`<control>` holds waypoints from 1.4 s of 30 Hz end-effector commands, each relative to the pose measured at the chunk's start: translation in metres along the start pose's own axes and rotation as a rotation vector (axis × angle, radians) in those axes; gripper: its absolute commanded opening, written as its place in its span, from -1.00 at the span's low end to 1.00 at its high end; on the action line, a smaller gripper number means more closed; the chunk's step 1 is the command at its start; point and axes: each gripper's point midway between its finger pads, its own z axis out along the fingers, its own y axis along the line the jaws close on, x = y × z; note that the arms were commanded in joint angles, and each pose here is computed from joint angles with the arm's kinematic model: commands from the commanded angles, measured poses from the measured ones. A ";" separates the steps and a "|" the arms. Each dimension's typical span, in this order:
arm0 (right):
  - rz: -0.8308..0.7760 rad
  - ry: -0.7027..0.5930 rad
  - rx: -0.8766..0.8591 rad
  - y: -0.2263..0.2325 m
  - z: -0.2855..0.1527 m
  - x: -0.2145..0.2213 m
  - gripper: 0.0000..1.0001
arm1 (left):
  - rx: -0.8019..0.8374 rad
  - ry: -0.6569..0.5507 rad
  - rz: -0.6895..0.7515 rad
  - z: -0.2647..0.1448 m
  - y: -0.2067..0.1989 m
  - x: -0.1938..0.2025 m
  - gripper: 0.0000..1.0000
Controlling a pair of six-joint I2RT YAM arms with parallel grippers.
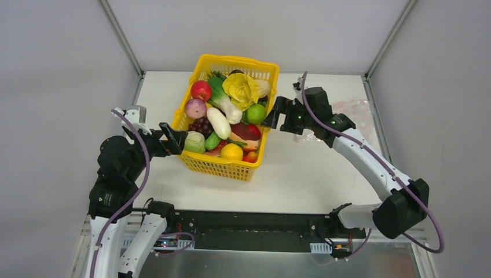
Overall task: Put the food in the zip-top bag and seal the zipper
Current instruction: Move the bin to the center of the board.
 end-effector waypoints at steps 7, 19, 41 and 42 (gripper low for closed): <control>0.301 -0.318 -0.076 -0.020 -0.015 -0.116 0.97 | 0.080 -0.006 0.004 -0.002 -0.016 -0.007 0.99; 0.311 -0.078 -0.343 0.068 0.055 -0.061 0.97 | 0.087 0.013 -0.004 -0.006 -0.018 -0.003 0.99; 0.152 -0.014 -0.306 0.101 0.039 0.027 0.97 | -0.255 0.116 -0.149 -0.048 0.032 0.024 0.99; 0.148 0.002 -0.308 0.098 0.036 0.034 0.97 | -0.280 0.139 -0.162 -0.055 0.034 0.027 0.99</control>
